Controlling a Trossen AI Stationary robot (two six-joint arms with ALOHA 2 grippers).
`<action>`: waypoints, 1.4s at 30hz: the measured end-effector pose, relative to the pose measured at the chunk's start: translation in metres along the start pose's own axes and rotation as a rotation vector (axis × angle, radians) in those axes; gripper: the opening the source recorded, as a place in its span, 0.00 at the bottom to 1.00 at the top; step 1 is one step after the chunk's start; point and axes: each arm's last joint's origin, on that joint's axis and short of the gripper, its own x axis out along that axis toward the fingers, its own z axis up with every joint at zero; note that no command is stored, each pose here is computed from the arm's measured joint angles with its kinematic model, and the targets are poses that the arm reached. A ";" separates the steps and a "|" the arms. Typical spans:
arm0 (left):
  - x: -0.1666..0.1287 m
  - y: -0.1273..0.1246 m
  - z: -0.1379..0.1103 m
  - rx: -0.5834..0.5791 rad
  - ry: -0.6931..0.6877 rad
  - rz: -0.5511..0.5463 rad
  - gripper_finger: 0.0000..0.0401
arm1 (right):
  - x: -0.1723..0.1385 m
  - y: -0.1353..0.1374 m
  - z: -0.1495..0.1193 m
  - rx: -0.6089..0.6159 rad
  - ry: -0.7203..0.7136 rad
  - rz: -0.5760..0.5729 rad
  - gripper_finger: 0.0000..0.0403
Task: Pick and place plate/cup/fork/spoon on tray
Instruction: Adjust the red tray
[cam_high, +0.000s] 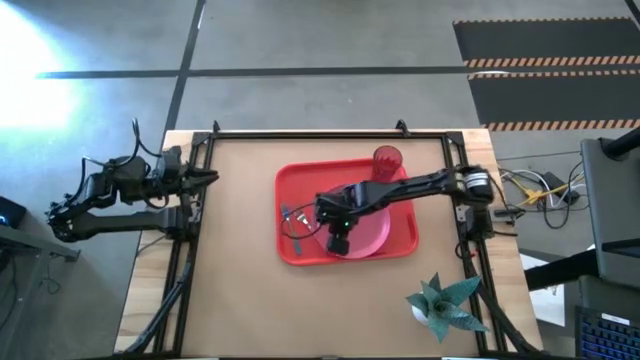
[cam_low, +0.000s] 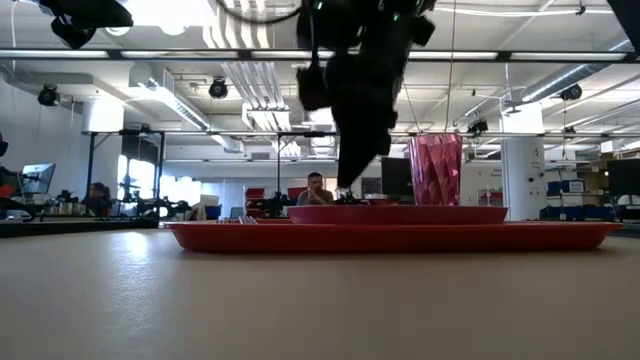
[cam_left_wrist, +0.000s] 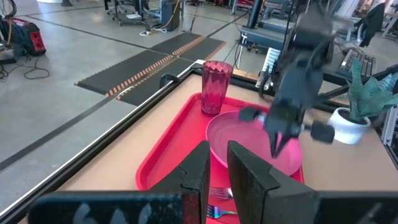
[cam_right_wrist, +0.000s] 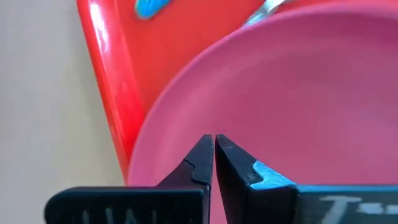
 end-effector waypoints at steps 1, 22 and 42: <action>0.000 0.000 0.000 0.000 -0.001 0.000 0.09 | -0.010 0.001 0.000 0.001 -0.025 -0.022 0.02; 0.161 -0.019 -0.064 -0.056 0.092 0.048 0.09 | -0.282 0.021 -0.087 0.066 -0.832 -0.248 0.02; 0.228 0.011 -0.083 0.107 0.615 0.419 0.00 | -0.267 0.034 -0.086 -0.040 -0.736 -0.250 0.02</action>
